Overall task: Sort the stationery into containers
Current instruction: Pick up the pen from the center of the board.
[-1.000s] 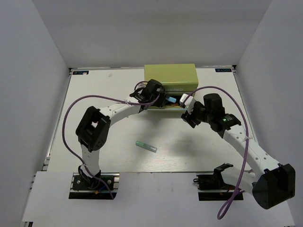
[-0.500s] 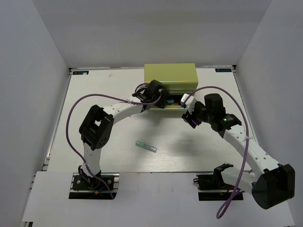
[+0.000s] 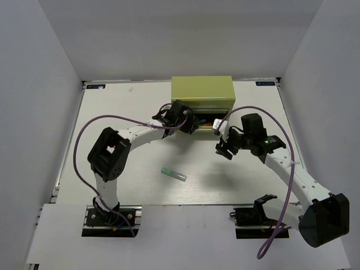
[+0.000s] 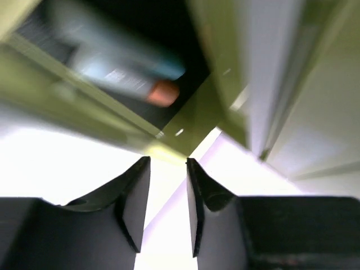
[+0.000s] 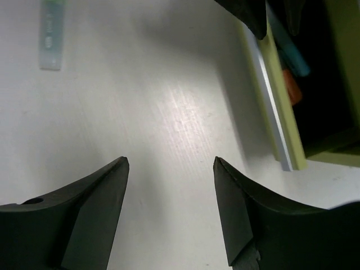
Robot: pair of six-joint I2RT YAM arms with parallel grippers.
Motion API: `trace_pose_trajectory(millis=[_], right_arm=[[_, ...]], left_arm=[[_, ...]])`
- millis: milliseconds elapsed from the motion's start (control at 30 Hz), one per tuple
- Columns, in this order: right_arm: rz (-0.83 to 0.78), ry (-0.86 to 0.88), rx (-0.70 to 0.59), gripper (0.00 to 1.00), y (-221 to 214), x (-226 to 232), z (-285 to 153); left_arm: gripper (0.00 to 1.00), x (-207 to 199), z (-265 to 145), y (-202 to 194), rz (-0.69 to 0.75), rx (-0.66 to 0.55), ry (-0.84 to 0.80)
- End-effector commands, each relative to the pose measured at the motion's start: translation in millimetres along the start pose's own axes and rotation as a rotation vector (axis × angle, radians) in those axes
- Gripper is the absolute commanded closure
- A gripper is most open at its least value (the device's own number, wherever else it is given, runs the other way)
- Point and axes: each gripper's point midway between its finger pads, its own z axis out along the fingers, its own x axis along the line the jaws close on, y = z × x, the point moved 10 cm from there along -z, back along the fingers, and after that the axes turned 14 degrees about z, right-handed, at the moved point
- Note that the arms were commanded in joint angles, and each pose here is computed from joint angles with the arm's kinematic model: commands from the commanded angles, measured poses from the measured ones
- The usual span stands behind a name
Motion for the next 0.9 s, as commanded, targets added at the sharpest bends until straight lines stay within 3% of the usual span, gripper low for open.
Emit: trace_pose_trajectory(millis=[0,100,233,300,333,500,600,733,867], right_arm=[[-0.061,0.174,-0.008,0.32,-4.4,13.6,3.5],[-0.061,0.225,0.001,0.34,-11.1,16.9,9.0],[-0.078,0.340,-0.016,0.39,-13.1,26.0,18.7],[-0.060,0.352,-0.018,0.39,-12.4,26.6,25.2],[-0.066,0.373,-0.015,0.39,-11.3,30.2,28.6],[-0.055,0.464,0.062,0.34,-5.0,50.9,54.9],[-0.066,0.477,0.101,0.32,-1.6,64.1,73.0],[-0.031,0.439,0.157,0.26,0.8,78.5,103.0],[-0.009,0.354,0.125,0.22,27.7,92.4,131.1]], left_arm=[[0.60,-1.7,-44.6,-6.3,0.058,0.064,-0.073],[0.64,17.6,-74.6,-4.7,0.133,0.045,-0.066],[0.64,47.0,-113.5,4.9,0.275,-0.066,-0.020],[0.62,52.2,-141.0,9.9,0.353,-0.119,-0.071],[0.60,68.5,-144.0,8.9,0.379,-0.115,-0.052],[0.24,121.7,-174.7,13.6,0.495,-0.134,-0.037],[0.15,156.2,-194.1,14.3,0.501,-0.151,0.028],[0.11,177.1,-224.7,23.9,0.480,-0.265,0.075],[0.10,188.1,-250.1,32.0,0.426,-0.371,0.069]])
